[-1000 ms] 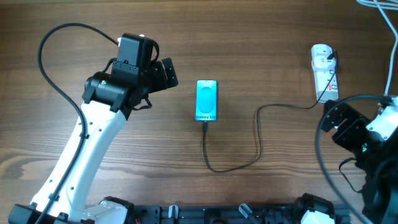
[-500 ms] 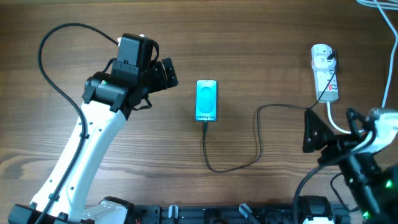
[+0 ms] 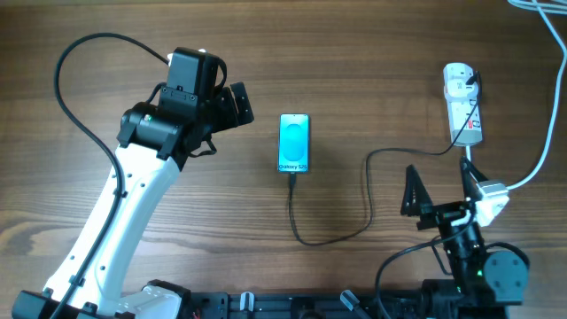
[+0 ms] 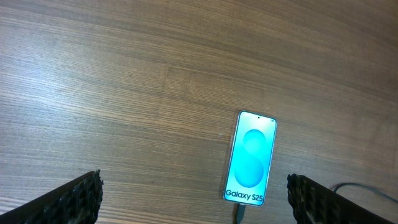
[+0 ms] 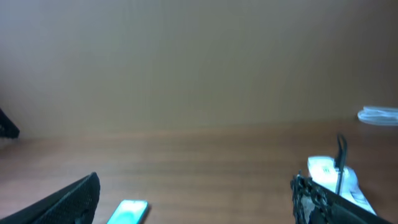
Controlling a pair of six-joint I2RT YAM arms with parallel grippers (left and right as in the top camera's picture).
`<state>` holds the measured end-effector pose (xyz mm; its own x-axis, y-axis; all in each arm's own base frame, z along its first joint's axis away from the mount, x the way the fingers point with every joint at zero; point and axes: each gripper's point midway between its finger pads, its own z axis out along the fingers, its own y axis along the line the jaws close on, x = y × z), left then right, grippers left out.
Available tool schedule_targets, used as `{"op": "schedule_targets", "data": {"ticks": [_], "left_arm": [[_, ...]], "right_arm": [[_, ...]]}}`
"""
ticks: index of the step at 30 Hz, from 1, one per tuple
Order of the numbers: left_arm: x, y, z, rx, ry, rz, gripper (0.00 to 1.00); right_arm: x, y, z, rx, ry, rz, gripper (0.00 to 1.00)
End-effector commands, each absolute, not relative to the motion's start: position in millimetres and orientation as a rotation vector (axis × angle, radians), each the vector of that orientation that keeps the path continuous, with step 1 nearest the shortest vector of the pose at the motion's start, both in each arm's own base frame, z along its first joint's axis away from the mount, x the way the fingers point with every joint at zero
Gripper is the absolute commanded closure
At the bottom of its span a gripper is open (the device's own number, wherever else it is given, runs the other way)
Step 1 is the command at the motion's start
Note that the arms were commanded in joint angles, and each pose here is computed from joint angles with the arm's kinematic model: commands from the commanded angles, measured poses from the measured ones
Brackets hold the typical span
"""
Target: Plug charger to phone and switch on socket
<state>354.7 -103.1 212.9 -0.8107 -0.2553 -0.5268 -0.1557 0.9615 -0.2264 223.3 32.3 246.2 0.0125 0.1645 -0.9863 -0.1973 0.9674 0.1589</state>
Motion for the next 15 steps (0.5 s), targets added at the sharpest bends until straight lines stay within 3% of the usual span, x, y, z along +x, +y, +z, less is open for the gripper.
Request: {"op": "schedule_targets", "data": {"ticks": [1,15], "left_arm": [[355,-99,214,-0.311,2.521,-0.218,0.0],[355,-99,214,-0.311,2.521,-0.218,0.0]], "right_arm": [[230,37,230,-0.068,1.502,0.285,0.0],[240,24,226,-0.109,1.356,0.111,0.0]]}}
